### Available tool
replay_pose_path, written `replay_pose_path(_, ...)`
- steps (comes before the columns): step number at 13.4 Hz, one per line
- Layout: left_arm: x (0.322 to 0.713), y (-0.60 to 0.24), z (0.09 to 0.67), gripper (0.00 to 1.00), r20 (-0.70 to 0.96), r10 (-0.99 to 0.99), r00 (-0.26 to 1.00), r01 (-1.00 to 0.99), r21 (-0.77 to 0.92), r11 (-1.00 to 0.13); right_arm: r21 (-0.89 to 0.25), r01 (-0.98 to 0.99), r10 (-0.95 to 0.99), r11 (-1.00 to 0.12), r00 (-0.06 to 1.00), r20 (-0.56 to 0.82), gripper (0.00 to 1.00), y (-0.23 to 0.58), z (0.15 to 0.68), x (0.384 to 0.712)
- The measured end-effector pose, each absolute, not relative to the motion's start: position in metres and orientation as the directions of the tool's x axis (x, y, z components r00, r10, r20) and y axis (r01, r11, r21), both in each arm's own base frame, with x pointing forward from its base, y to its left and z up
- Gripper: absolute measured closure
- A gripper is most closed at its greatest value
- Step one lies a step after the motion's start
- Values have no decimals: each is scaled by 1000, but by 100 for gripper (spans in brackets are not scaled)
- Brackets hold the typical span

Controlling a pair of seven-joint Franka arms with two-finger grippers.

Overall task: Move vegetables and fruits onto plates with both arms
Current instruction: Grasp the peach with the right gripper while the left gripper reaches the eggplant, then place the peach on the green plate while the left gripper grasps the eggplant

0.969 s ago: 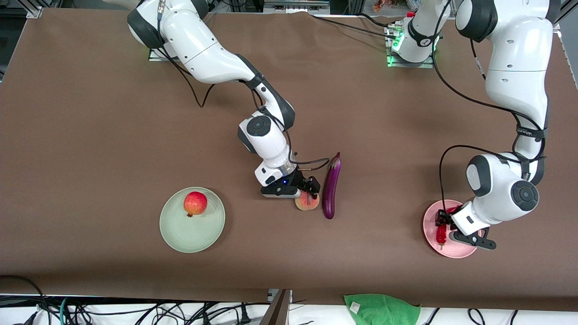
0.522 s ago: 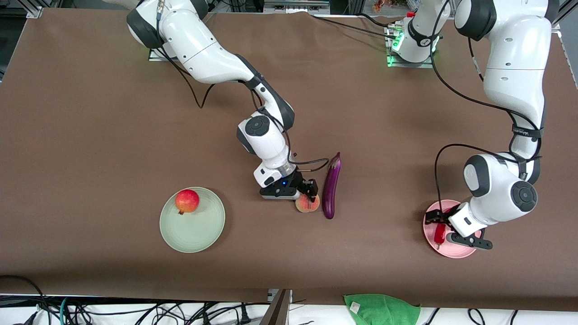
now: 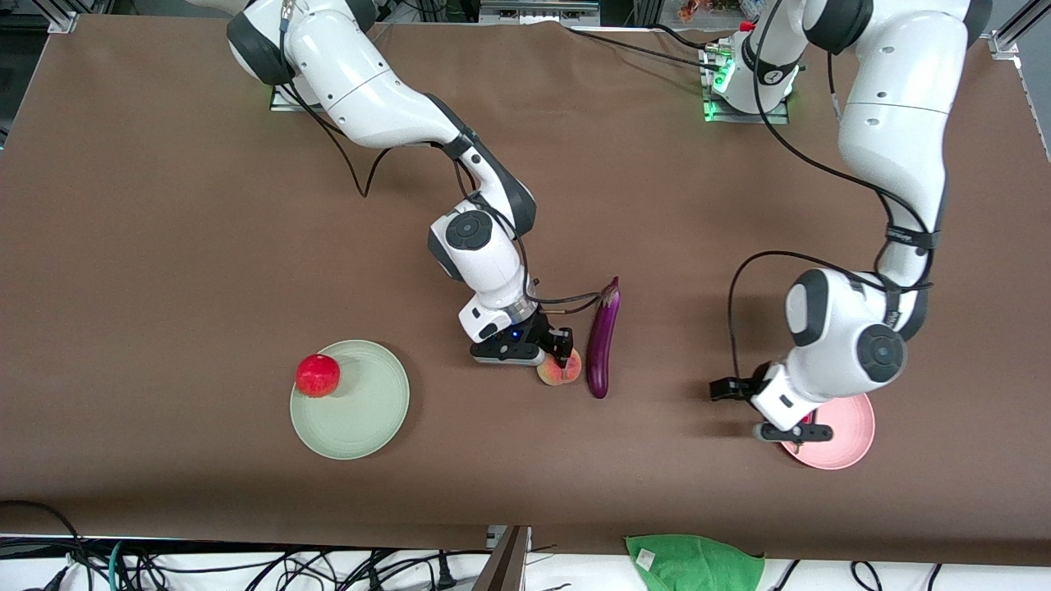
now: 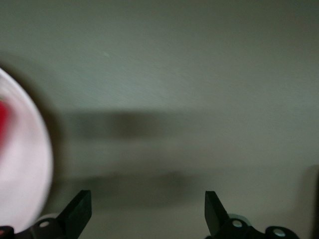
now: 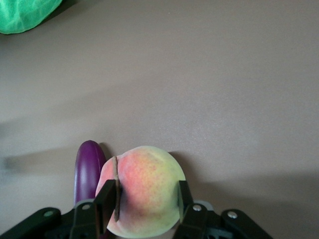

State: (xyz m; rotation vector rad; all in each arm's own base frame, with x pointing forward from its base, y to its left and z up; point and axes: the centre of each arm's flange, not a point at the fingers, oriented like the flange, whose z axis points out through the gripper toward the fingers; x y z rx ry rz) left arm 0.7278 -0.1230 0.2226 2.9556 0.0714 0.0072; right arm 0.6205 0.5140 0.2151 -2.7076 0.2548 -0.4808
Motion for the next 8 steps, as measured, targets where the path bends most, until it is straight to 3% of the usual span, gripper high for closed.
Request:
replay_pose_path(4,705,-189,209,0,-74,124,989,137,201,-970,-305,-87,-174,-948,948,268,44,493,237,635)
replay_pose_path(8,684,-250,208,0,-106,115,988,136,215,-967,-181,43,-4,-983,968,252,44,412,275,683)
